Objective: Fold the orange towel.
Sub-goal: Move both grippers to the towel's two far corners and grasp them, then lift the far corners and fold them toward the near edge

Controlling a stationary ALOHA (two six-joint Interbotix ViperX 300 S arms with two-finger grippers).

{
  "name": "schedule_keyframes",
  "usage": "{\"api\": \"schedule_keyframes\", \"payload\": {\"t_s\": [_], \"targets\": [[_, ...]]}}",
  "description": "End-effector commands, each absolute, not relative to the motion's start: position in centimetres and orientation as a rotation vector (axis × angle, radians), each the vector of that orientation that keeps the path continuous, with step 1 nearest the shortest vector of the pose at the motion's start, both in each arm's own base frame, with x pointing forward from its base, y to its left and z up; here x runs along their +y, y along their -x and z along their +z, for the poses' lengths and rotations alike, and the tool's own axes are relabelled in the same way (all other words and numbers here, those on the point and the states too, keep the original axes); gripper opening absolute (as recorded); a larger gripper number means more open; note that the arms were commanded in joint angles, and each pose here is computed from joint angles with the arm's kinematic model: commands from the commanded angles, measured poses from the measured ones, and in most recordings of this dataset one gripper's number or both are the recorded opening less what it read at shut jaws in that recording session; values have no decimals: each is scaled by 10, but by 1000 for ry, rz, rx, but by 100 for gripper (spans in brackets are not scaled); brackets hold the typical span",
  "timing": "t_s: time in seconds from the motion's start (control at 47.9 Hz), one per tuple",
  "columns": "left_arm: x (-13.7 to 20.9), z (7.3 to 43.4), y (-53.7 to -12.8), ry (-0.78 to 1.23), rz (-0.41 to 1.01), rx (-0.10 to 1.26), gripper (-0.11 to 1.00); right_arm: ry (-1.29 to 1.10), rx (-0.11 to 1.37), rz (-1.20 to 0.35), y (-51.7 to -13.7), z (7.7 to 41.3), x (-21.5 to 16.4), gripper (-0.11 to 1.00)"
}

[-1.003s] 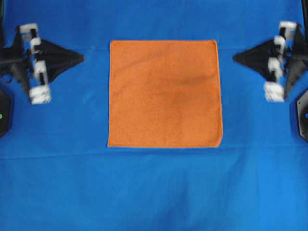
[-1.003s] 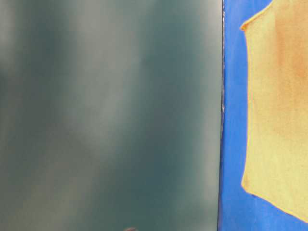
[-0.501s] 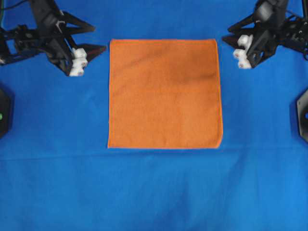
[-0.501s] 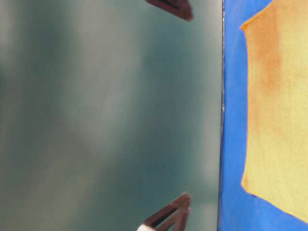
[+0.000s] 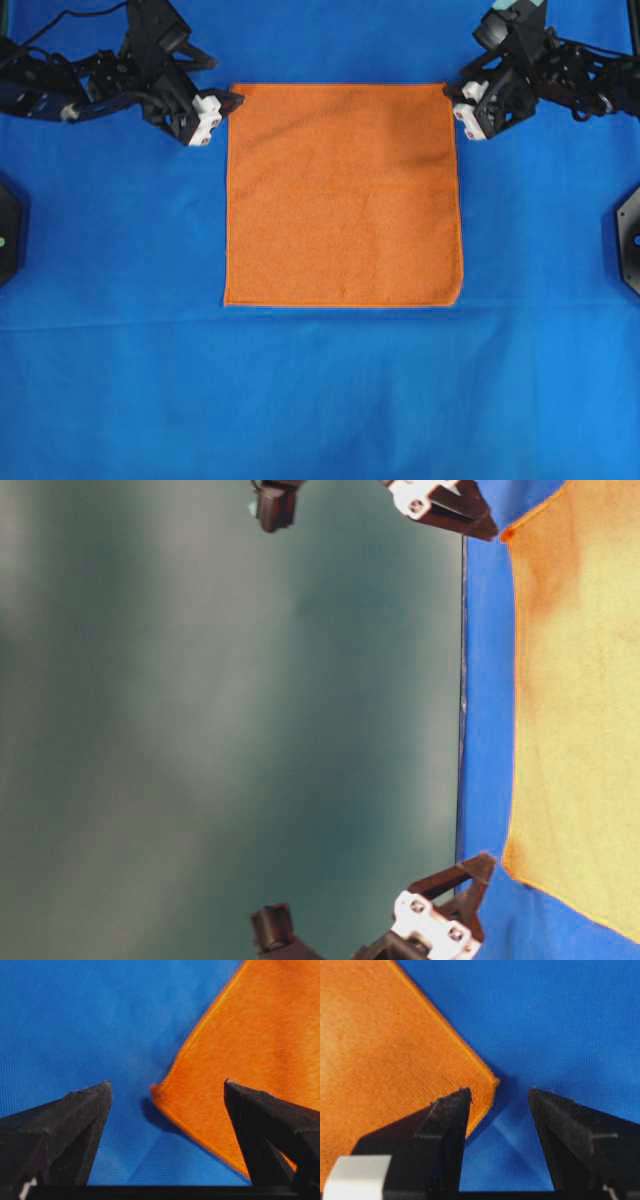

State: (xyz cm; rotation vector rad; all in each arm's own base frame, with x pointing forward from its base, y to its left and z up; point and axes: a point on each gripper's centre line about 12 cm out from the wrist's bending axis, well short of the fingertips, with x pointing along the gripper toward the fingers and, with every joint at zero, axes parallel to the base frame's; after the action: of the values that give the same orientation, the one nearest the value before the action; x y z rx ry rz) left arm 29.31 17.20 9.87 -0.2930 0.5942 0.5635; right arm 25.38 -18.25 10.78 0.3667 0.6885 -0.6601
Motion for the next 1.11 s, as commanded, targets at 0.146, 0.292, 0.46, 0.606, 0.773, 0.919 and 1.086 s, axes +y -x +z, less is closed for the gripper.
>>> {"api": "schedule_keyframes", "payload": {"t_s": [0.146, 0.292, 0.46, 0.606, 0.773, 0.919, 1.086], "targets": [[179, 84, -301, 294, 569, 595, 86, -369, 664, -681, -260, 99, -192, 55], [181, 72, -304, 300, 570, 623, 82, -380, 669, -694, -259, 89, -193, 54], [181, 72, -304, 295, 568, 627, 55, -381, 675, -693, -258, 88, -193, 39], [178, 69, -302, 290, 560, 650, 18, -386, 689, -692, -257, 86, -192, 2], [174, 71, -302, 285, 547, 663, 2, -384, 684, -692, -258, 87, -192, 2], [175, 78, -304, 277, 545, 642, 2, -388, 678, -695, -258, 88, -193, 2], [176, 95, -306, 243, 535, 615, 2, -387, 655, -694, -259, 97, -192, 2]]}}
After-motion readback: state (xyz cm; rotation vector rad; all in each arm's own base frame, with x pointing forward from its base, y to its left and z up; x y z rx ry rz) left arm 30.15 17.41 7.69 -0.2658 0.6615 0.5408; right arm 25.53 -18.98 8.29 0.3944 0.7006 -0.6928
